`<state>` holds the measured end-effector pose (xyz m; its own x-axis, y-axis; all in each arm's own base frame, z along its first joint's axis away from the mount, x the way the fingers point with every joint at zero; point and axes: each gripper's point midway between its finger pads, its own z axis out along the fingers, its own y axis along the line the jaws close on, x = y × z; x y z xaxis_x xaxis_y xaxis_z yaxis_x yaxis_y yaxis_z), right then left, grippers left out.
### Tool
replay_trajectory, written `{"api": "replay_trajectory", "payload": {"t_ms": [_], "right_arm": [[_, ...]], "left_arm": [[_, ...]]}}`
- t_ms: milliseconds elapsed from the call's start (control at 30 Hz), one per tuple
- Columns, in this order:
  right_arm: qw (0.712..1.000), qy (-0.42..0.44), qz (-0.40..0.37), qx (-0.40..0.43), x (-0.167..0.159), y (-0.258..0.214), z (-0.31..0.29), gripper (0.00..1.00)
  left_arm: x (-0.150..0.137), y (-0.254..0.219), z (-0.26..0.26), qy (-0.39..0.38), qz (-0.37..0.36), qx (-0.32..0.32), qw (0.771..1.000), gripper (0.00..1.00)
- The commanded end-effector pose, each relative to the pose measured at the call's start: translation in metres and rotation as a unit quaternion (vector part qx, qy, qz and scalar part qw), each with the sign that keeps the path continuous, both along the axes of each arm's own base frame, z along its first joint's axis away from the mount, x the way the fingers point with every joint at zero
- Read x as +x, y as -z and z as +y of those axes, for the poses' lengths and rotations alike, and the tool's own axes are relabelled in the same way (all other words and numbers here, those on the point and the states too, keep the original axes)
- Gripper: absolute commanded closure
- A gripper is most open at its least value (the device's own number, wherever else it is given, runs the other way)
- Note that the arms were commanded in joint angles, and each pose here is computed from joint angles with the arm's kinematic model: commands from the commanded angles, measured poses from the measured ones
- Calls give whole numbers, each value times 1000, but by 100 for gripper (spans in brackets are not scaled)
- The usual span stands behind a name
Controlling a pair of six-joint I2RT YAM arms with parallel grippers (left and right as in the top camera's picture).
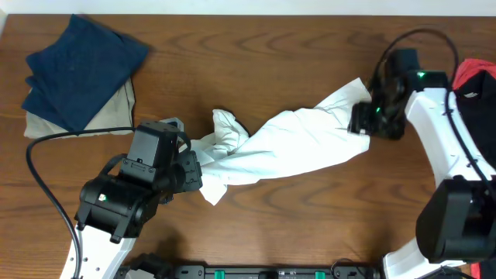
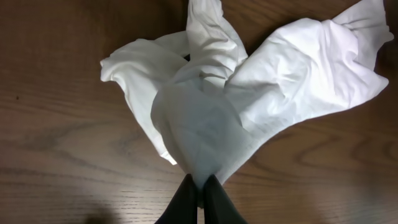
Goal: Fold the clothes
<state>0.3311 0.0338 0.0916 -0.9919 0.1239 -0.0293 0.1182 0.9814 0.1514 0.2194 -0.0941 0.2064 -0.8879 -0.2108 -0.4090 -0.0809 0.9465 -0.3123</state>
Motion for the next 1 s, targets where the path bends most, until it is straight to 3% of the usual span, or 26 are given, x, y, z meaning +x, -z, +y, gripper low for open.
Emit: {"api": "replay_trajectory", "payload": {"t_ms": [0,300,567,600,633,700,733,967], "right_arm": [[999,-29,34,4,-21,18,11,30],[999,12,38,13,-47,87,24,29],[994,48,-62,75,-10,104,49,32],[992,47,-82,85,-1,101,54,41],[990,42,-96,95,5,98,58,55],[985,34,-114,121,14,92,68,93],[985,32,-112,129,14,90,70,99],[995,82,34,42,-36,70,23,99]], "left_arm": [[2,-2,4,0,-7,8,1000,94],[2,-2,3,0,-7,8,1000,94],[2,-2,3,0,-7,8,1000,94],[2,-2,3,0,-7,8,1000,94],[2,-2,3,0,-7,8,1000,94],[2,-2,3,0,-7,8,1000,94],[2,-2,3,0,-7,8,1000,94],[2,-2,3,0,-8,8,1000,94]]}}
